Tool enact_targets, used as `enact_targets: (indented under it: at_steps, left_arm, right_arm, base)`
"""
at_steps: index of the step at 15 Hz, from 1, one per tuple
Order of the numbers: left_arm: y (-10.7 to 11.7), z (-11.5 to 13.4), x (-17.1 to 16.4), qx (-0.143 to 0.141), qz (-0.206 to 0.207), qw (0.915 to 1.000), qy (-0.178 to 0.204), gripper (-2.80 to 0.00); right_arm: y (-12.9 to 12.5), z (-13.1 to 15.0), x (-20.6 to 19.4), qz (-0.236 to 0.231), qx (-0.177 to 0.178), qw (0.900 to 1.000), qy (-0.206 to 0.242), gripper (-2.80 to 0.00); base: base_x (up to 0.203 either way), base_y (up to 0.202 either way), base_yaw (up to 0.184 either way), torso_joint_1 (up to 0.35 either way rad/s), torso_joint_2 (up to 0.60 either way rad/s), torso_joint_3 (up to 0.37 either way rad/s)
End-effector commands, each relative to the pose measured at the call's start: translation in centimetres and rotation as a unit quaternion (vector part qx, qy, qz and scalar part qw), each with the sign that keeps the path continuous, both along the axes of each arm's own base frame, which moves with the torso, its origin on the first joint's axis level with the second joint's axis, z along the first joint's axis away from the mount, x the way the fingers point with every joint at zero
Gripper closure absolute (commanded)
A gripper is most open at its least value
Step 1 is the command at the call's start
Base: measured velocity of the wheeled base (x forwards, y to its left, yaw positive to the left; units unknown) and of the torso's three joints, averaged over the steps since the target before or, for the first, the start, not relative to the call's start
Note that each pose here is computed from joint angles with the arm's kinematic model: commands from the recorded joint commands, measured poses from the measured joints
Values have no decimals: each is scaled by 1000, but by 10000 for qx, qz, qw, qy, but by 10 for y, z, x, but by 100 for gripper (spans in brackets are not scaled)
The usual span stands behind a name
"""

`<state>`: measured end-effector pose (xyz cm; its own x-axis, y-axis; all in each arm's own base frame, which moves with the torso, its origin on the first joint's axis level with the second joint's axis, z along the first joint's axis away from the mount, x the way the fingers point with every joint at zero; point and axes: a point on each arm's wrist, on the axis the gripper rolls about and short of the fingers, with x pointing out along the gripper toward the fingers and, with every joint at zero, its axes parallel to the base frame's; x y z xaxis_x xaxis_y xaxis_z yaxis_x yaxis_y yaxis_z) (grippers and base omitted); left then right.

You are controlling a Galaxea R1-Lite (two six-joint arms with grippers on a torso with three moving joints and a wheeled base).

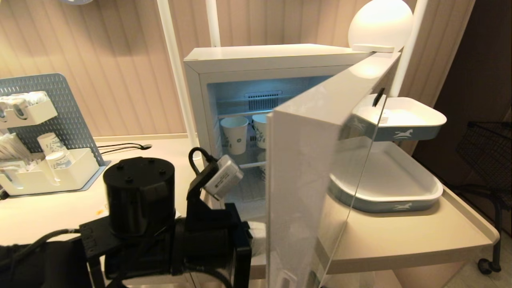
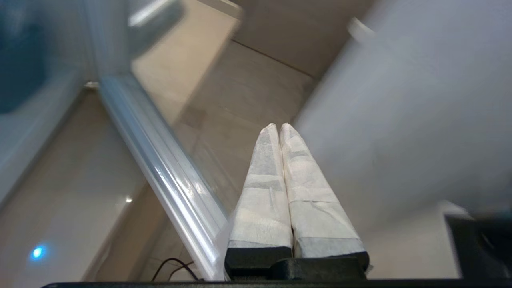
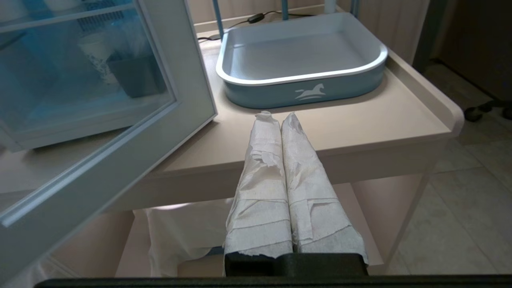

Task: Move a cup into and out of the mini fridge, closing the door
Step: Open the freezer door

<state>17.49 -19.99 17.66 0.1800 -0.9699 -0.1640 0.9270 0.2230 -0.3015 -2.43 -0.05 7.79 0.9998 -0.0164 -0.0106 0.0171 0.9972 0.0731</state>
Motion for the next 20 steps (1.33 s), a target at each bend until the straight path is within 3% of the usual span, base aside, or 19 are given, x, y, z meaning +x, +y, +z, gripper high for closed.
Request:
enact_targets:
  at_steps: [1,3,5,10,13,15,16,18,20]
  left_arm:
    - [8,2,-22,-47,-635,9973,-370,0]
    - [17,-12,-32,163,-1180,9873,-1050,0]
    - [21,-28,-36,407,-1460,9758,-1576,0]
    - [23,-29,-24,461,-1234,9785,-1585,0]
    - [39,-21,10,470,-390,9866,-1516,0]
    - [62,3,40,272,951,9887,-1123,0]
    - [73,18,51,163,1973,9752,-992,0]
    - [100,52,56,245,3881,9182,-755,0]
    - [128,92,22,313,4813,8750,-423,0]
  right_arm:
    - [0,0,0,-2,1,10000,-1,0]
    - [0,0,0,-2,1,10000,0,0]
    - [0,0,0,-2,1,10000,0,0]
    - [0,0,0,-2,1,10000,-7,0]
    - [0,0,0,-2,1,10000,-7,0]
    - [0,0,0,-2,1,10000,-7,0]
    - [0,0,0,-2,1,10000,0,0]
    - [0,0,0,-2,1,10000,0,0]
    - [0,0,0,-2,1,10000,0,0]
  base:
    - [0,0,0,0,0,0]
    - [0,0,0,0,0,0]
    - [0,0,0,0,0,0]
    - [0,0,0,0,0,0]
    - [0,0,0,0,0,0]
    - [0,0,0,0,0,0]
    - [0,0,0,0,0,0]
    - [0,0,0,0,0,0]
    - [0,0,0,0,0,0]
